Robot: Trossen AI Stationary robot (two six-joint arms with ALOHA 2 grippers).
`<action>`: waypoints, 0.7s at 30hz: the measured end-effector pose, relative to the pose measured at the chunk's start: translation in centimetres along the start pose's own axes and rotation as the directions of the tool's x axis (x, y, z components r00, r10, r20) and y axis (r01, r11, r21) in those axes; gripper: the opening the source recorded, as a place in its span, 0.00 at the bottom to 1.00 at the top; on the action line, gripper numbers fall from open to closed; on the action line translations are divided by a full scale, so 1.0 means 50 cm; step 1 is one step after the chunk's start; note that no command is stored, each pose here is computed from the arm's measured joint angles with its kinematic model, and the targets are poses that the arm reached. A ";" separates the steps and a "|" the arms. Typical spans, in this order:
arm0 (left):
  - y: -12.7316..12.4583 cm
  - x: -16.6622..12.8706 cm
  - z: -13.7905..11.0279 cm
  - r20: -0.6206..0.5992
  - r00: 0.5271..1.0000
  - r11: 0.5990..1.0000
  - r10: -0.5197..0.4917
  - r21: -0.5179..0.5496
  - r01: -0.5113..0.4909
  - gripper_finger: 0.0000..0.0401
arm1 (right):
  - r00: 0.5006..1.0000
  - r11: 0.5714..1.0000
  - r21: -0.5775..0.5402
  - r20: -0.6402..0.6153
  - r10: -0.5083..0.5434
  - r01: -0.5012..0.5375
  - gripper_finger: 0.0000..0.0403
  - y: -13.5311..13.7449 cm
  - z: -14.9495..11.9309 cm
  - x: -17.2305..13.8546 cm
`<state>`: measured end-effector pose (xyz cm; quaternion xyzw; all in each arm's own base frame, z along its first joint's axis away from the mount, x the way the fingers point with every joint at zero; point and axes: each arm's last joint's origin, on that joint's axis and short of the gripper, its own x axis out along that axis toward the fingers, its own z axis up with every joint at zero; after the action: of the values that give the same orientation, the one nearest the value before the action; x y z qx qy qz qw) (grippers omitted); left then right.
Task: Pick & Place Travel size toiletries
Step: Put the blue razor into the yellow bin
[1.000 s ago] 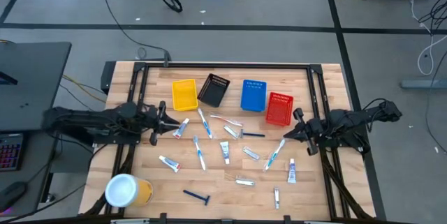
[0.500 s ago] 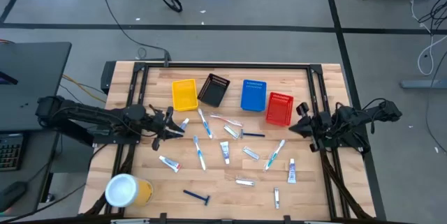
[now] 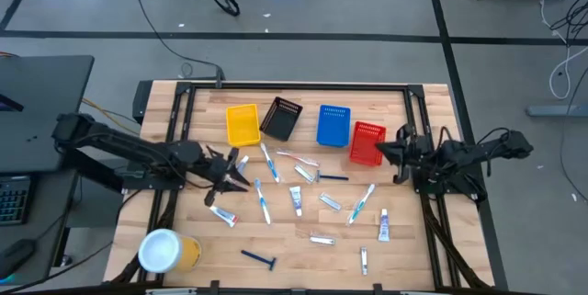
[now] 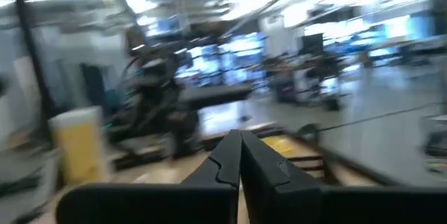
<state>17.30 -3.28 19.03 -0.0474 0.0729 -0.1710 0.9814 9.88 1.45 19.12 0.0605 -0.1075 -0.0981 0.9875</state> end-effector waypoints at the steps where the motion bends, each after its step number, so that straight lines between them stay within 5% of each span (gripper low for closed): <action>1: -0.002 0.007 0.007 -0.006 1.000 1.000 -0.008 0.009 0.008 0.24 | 0.999 0.999 0.011 -0.018 0.034 -0.033 0.05 0.003 -0.004 0.002; 13: -0.058 0.109 0.117 -0.310 0.947 0.996 -0.087 -0.009 0.089 0.24 | 0.986 0.998 0.031 -0.156 0.062 -0.058 0.17 0.020 -0.040 0.032; 21: -0.136 0.183 0.080 -0.433 0.895 0.994 -0.110 -0.048 0.099 0.25 | 0.976 0.997 0.067 -0.212 0.056 -0.043 0.17 0.025 -0.058 0.043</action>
<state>24.23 -12.51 22.60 -0.0239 0.2895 -0.2289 0.9291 12.80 2.50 16.92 0.0987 -0.0053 -0.0630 0.9931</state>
